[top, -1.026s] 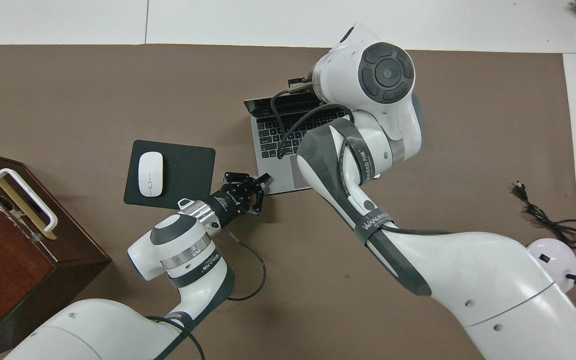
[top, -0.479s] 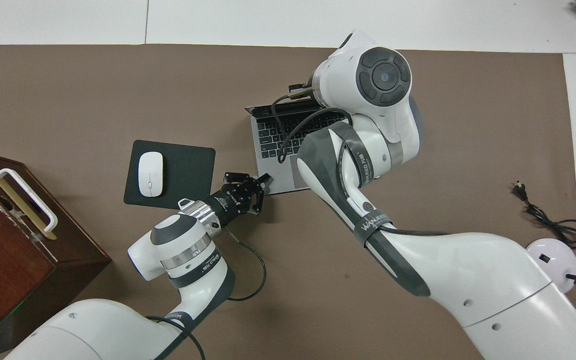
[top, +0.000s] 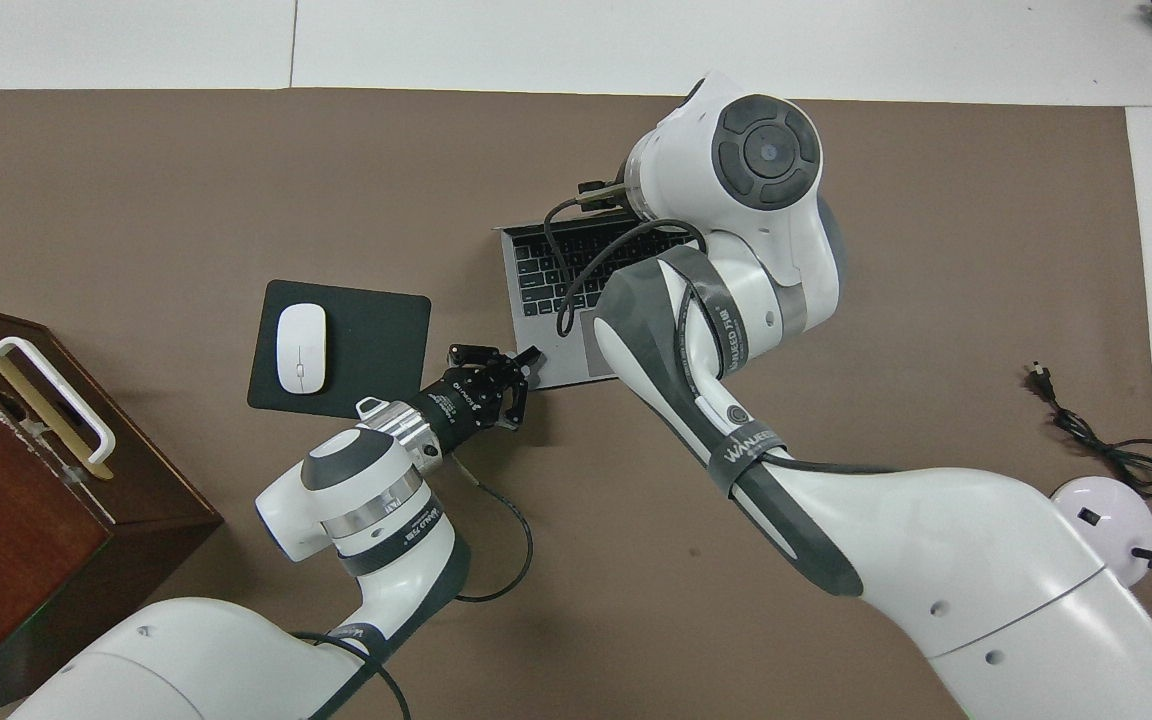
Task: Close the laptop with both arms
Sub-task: 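Press the laptop lid fully shut with the right gripper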
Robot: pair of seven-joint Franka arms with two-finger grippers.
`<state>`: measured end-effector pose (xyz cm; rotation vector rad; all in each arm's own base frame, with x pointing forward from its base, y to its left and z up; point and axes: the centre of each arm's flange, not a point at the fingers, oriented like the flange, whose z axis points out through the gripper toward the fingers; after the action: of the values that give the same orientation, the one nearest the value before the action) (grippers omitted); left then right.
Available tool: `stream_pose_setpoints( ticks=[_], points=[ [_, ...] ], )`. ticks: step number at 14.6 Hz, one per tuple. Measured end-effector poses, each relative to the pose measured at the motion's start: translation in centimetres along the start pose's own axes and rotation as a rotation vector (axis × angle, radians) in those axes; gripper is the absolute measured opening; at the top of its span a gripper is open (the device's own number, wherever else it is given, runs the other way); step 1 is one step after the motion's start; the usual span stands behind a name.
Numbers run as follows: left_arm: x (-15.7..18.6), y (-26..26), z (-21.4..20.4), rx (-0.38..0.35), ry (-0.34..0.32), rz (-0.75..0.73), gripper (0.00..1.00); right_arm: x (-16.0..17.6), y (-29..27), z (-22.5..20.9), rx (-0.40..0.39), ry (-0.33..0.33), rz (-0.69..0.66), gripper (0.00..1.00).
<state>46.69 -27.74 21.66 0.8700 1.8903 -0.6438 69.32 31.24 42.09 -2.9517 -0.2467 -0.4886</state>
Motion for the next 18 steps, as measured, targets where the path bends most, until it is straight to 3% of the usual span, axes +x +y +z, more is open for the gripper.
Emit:
stream_pose_setpoints(
  ticks=[18],
  points=[
    [0.0, 0.0, 0.0, 0.0, 0.0, 0.01, 0.01, -2.1, -0.4, 2.2, 0.006, -0.096, 0.066, 0.01]
  ],
)
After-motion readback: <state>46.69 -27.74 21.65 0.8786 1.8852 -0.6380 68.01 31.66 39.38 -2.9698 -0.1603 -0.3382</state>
